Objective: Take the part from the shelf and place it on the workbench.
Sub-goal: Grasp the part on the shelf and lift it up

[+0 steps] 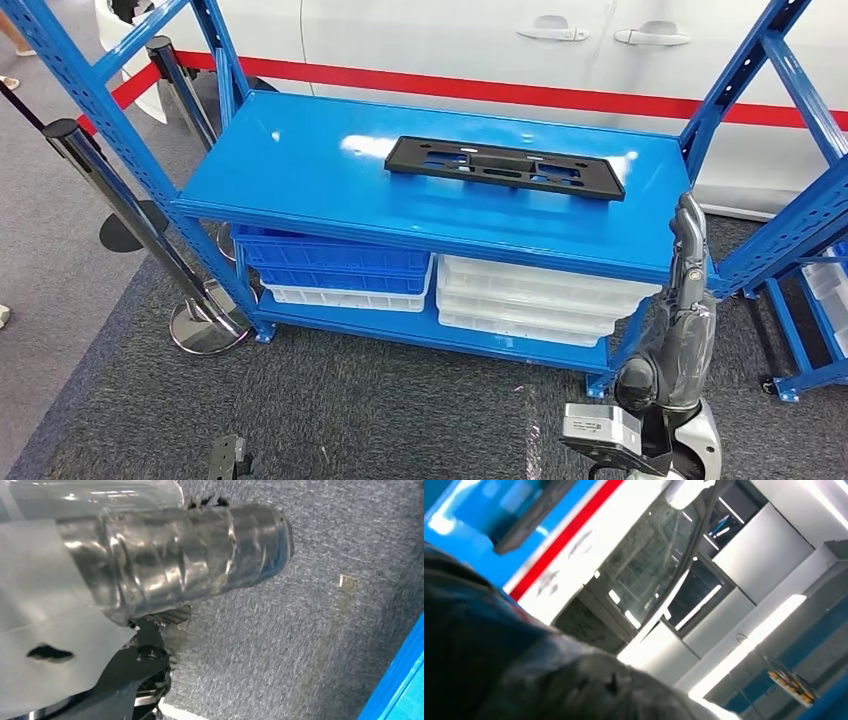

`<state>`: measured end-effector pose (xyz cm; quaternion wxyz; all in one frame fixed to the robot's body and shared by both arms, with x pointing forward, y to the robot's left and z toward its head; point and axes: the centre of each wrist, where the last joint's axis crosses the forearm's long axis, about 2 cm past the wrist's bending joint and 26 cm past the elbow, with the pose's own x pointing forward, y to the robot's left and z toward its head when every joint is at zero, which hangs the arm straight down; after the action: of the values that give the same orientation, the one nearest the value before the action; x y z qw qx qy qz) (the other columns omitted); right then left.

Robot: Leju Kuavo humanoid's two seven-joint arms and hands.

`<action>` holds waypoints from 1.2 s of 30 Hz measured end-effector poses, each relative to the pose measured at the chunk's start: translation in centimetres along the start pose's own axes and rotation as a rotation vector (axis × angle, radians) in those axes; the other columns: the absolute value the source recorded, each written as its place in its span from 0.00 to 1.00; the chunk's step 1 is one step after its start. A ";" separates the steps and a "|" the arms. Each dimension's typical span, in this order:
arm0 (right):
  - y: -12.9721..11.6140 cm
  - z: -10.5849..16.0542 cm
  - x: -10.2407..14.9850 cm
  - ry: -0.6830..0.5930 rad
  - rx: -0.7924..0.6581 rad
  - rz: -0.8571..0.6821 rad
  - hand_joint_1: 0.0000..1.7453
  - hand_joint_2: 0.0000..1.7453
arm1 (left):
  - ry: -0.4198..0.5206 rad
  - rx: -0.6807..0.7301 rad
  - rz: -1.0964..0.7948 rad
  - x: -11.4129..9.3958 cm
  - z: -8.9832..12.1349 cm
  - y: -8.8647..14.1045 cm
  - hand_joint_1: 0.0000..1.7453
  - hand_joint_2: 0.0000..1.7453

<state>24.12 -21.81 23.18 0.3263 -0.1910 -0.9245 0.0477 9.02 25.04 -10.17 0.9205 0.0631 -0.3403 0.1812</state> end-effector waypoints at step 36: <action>0.6 -0.7 -1.0 0.051 0.109 -0.106 0.00 0.00 | -0.007 -0.048 0.022 0.2 0.0 -0.9 0.00 0.00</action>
<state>25.46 -21.70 23.07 0.3619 -0.1251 -0.9207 0.0758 9.54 24.27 -10.01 0.9185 0.0378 -0.3484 0.1830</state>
